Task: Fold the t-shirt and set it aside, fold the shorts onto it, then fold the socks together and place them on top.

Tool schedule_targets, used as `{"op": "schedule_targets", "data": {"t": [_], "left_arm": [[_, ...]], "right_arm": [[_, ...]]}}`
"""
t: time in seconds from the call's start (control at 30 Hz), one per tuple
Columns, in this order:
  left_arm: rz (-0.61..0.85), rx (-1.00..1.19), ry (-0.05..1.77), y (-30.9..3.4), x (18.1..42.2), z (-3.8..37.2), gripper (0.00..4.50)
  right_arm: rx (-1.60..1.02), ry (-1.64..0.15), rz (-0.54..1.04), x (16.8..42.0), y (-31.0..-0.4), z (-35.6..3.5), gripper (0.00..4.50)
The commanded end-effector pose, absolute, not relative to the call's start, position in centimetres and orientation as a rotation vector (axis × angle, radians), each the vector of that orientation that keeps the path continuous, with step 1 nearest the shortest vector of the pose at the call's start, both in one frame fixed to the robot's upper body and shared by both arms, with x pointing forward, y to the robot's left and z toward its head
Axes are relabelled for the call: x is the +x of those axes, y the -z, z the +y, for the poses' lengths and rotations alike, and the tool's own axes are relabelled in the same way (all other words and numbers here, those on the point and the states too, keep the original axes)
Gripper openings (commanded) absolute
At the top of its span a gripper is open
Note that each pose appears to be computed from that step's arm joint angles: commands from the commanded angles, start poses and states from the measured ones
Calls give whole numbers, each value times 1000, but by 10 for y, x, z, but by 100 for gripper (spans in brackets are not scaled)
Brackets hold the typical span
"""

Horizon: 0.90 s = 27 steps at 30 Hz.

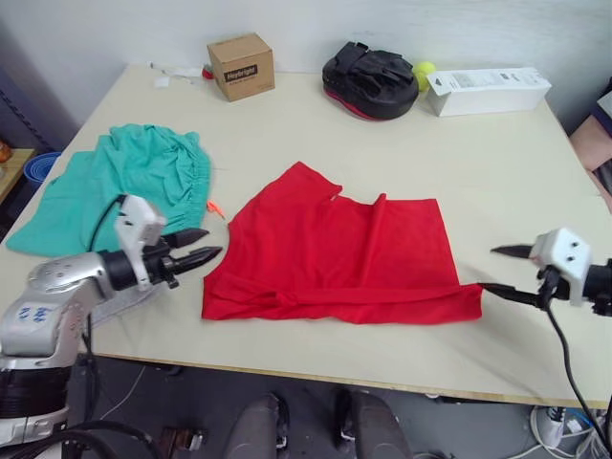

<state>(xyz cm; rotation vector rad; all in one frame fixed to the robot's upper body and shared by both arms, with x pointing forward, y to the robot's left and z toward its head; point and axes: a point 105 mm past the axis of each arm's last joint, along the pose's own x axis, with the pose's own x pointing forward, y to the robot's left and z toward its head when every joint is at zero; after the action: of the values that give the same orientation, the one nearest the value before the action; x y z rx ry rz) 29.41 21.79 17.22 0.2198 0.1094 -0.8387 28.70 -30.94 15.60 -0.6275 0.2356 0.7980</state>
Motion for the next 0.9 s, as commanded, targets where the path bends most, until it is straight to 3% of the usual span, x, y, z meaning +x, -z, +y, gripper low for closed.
{"op": "schedule_targets", "data": {"t": [0.03, 0.27, 0.43, 0.7, 0.8, 0.9], "left_arm": [[26, 387, 957, -179, 267, 207, 232], [65, 528, 1200, -143, 231, 173, 232], [58, 600, 1195, -120, 250, 157, 232], [62, 514, 1197, -116, 275, 137, 232], [85, 502, 1250, -112, 275, 133, 165], [90, 487, 1271, -112, 279, 130, 67]], "right_arm": [[-548, -890, 185, 270, -166, -295, 446], [-532, -1083, 139, 250, -152, -246, 446], [-575, -1187, 148, 239, -124, -224, 446], [-549, -1175, 140, 236, -122, -223, 446], [-543, -1162, 142, 235, -122, -224, 450], [-543, -1142, 136, 235, -125, -222, 450]]}}
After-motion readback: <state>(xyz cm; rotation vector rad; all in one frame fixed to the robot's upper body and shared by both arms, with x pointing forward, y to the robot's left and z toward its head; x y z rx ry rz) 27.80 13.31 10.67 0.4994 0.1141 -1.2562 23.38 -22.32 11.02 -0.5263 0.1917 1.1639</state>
